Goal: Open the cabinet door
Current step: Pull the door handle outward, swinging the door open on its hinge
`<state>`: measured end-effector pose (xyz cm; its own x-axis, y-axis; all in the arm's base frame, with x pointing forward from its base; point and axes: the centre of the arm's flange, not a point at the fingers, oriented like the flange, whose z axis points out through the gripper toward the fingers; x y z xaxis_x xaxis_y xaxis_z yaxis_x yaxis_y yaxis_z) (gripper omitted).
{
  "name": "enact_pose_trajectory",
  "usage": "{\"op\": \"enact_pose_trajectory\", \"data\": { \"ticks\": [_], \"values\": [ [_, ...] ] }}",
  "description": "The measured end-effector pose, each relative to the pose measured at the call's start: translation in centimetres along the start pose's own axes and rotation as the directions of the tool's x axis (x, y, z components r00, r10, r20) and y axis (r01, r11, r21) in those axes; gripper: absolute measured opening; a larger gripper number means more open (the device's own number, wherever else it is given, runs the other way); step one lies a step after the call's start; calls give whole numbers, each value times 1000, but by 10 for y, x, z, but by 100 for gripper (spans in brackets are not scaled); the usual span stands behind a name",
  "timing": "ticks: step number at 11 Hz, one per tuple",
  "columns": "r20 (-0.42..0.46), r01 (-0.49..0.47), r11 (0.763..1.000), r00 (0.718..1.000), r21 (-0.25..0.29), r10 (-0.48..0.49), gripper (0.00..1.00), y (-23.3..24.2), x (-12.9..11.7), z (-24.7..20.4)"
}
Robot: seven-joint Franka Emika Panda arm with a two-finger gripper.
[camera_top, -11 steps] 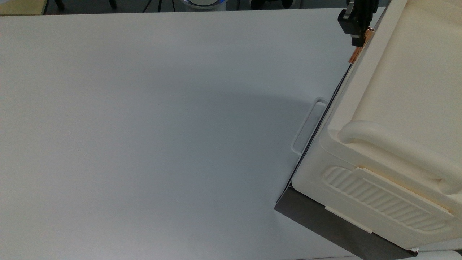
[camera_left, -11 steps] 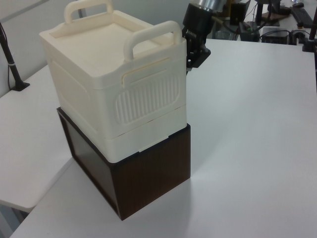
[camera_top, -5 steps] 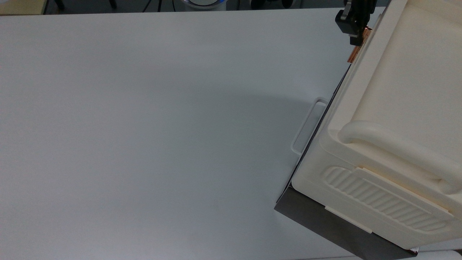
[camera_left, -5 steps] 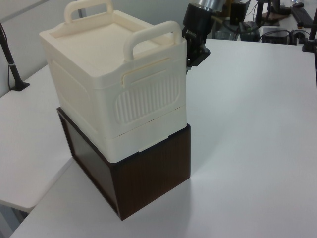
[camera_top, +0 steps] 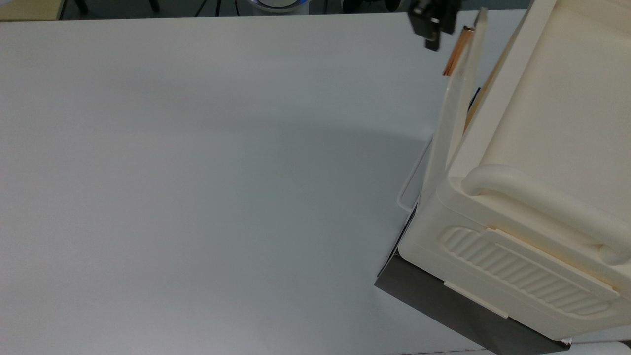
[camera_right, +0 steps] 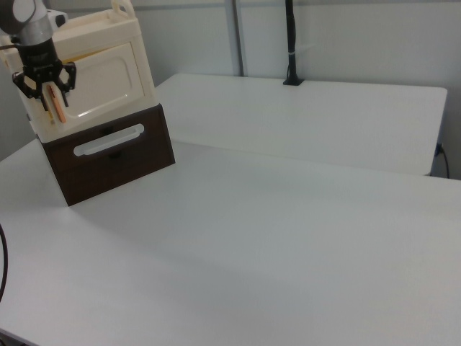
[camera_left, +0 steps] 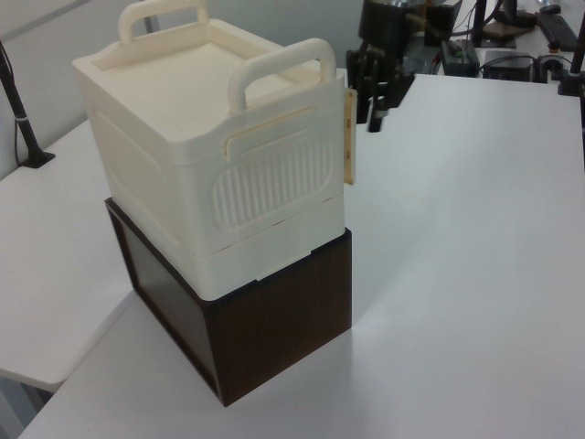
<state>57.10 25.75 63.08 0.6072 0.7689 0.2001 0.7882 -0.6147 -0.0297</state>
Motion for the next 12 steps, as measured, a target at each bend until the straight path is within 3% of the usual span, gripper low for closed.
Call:
{"op": "enact_pose_trajectory", "data": {
  "ticks": [3, 5, 7, 12],
  "values": [
    [45, -88, 996, 995, -1, 88, 86, 32, -49, -40],
    [4, -122, 992, 993, -36, 122, 87, 35, -69, -79],
    [-21, -109, 993, 994, -48, 108, 88, 20, -70, -96],
    [-161, 0, 999, 987, -47, -7, 94, -52, -5, -87]
  ]
}}
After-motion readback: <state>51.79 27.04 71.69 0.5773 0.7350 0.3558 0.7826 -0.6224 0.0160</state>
